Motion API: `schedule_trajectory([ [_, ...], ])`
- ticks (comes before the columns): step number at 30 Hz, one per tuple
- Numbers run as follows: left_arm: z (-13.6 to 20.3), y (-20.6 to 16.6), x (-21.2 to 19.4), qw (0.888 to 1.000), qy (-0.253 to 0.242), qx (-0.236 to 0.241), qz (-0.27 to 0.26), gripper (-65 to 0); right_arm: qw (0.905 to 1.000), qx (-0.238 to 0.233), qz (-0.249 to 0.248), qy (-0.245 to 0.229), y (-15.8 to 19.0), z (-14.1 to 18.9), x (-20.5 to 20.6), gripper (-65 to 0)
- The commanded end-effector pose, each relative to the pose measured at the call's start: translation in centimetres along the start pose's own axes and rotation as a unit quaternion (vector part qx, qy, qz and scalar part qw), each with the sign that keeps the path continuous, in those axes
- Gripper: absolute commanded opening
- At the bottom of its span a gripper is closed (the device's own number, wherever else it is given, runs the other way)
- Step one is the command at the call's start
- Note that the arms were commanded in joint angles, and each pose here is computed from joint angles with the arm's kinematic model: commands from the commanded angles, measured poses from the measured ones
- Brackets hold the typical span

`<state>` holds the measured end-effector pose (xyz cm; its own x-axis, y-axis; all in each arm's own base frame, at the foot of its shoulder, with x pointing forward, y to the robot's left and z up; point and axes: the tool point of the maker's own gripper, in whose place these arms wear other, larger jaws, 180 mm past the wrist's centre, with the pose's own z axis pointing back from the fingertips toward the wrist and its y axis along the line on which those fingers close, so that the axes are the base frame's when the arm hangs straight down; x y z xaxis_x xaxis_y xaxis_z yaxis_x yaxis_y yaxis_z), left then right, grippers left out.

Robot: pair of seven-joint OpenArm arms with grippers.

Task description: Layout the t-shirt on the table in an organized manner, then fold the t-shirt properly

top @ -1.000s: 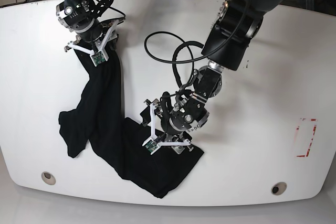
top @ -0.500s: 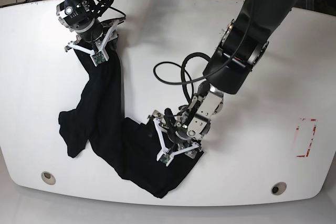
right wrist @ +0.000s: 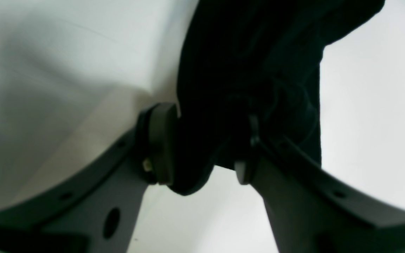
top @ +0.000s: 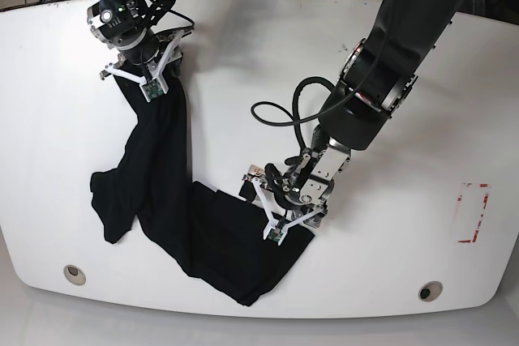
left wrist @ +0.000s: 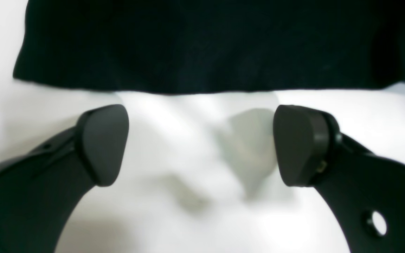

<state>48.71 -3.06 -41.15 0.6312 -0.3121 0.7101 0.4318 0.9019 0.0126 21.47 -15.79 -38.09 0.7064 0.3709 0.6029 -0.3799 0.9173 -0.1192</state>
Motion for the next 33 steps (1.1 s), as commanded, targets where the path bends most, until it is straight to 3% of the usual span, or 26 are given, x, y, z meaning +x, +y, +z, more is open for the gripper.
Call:
schedule_trajectory([
  [1,0.4,0.1,3.1,1.0,-0.031,0.003,-0.006,-3.1,0.9997,-0.003,0.005,-0.023,-0.2,0.4,1.1,-40.3],
  [5,0.3,-0.2,2.4,1.0,-0.025,-0.003,-0.006,-9.7,0.9997,-0.003,0.005,-0.024,-0.3,0.4,1.3,-40.4],
  [7,0.3,-0.8,2.3,1.0,-0.025,-0.017,-0.008,-20.0,0.9997,-0.003,0.005,-0.024,-0.3,0.4,1.3,-40.4],
  [11,0.3,-1.4,2.4,0.999,-0.027,-0.033,-0.01,-47.5,0.9997,-0.003,0.005,-0.025,-0.3,0.4,1.3,-40.4],
  [14,0.3,-1.4,2.3,0.999,-0.026,-0.036,-0.004,-56.8,0.9996,-0.003,0.006,-0.026,-0.3,0.4,1.4,-40.4],
  [24,1.3,-4.7,1.5,0.996,-0.04,-0.075,0.022,-57.1,0.9992,-0.012,0.007,-0.037,-0.9,0.4,2.4,-39.5],
  [26,1.9,-3.6,1.3,0.996,-0.038,-0.072,0.024,-55.0,0.9992,-0.012,0.008,-0.037,-0.9,0.4,2.4,-37.7],
  [29,3.4,-3.0,1.4,0.996,-0.049,-0.074,0.029,-46.7,0.9992,-0.015,0.008,-0.036,-1.1,0.4,2.3,-28.2],
  [33,5.7,-1.8,1.4,0.994,-0.078,-0.072,0.04,-31.5,0.9992,-0.017,0.007,-0.035,-1.2,0.4,2.3,-5.7],
])
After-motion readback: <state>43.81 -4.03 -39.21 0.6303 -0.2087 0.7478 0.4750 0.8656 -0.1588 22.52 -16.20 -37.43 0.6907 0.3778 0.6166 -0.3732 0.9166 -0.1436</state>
